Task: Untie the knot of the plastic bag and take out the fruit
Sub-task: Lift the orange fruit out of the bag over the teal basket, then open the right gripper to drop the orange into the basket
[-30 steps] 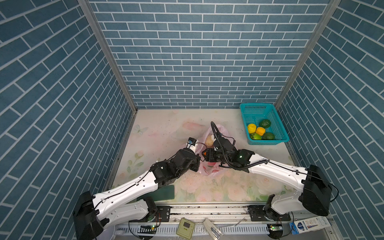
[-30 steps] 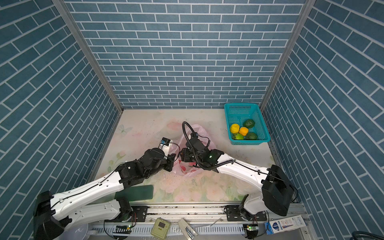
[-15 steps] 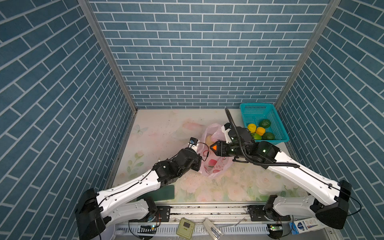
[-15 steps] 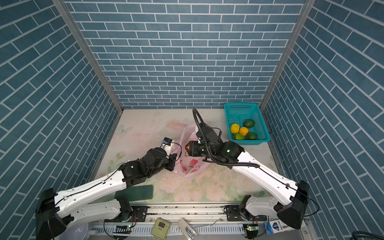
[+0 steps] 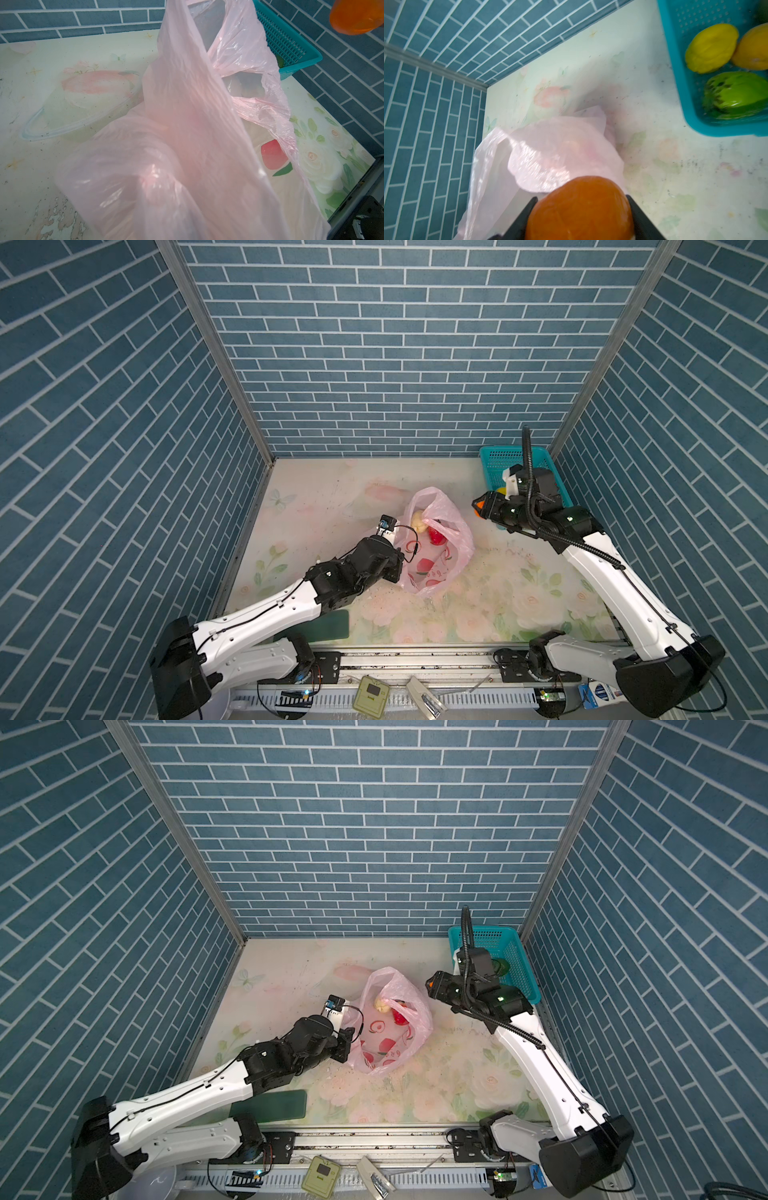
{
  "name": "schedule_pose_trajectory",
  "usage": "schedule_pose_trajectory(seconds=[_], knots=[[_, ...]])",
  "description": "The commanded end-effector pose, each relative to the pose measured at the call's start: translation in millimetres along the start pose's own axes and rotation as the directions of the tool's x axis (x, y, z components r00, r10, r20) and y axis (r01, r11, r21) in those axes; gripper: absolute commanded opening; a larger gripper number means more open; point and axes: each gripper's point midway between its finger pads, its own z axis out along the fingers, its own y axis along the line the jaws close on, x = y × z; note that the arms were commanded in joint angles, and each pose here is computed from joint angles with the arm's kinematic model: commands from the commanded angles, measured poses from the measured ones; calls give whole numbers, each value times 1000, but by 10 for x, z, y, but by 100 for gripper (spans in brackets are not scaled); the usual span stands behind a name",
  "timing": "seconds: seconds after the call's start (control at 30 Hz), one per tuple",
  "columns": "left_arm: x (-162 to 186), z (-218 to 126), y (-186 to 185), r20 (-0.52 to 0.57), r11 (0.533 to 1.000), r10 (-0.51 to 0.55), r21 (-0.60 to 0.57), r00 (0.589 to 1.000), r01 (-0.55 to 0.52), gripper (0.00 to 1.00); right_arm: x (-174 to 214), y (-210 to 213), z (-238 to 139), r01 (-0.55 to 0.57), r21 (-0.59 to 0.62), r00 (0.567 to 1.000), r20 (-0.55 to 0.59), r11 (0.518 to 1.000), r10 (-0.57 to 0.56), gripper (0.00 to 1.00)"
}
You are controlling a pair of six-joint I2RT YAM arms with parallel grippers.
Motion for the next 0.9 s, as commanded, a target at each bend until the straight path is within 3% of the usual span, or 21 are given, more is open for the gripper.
schedule_pose_trajectory(seconds=[0.0,0.23,0.47,0.77,0.87], knots=[[-9,8,-6,-2,1000,9,4,1000,-9,0,-305,-202,124,12,14,998,54,1000,-13,50],[-8,17,-20,-2,1000,6,10,1000,-6,0,-911,-986,357,-91,142,983,171,986,66,49],[-31,16,-29,5,1000,1,15,1000,-1,0,-1383,-1795,586,-176,263,972,198,949,125,50],[-60,-6,-13,19,1000,-9,7,1000,9,0,-1616,-2466,902,-206,387,974,167,899,151,50],[-72,-13,-11,24,1000,-16,6,1000,16,0,-1610,-2555,999,-205,406,976,149,891,157,55]])
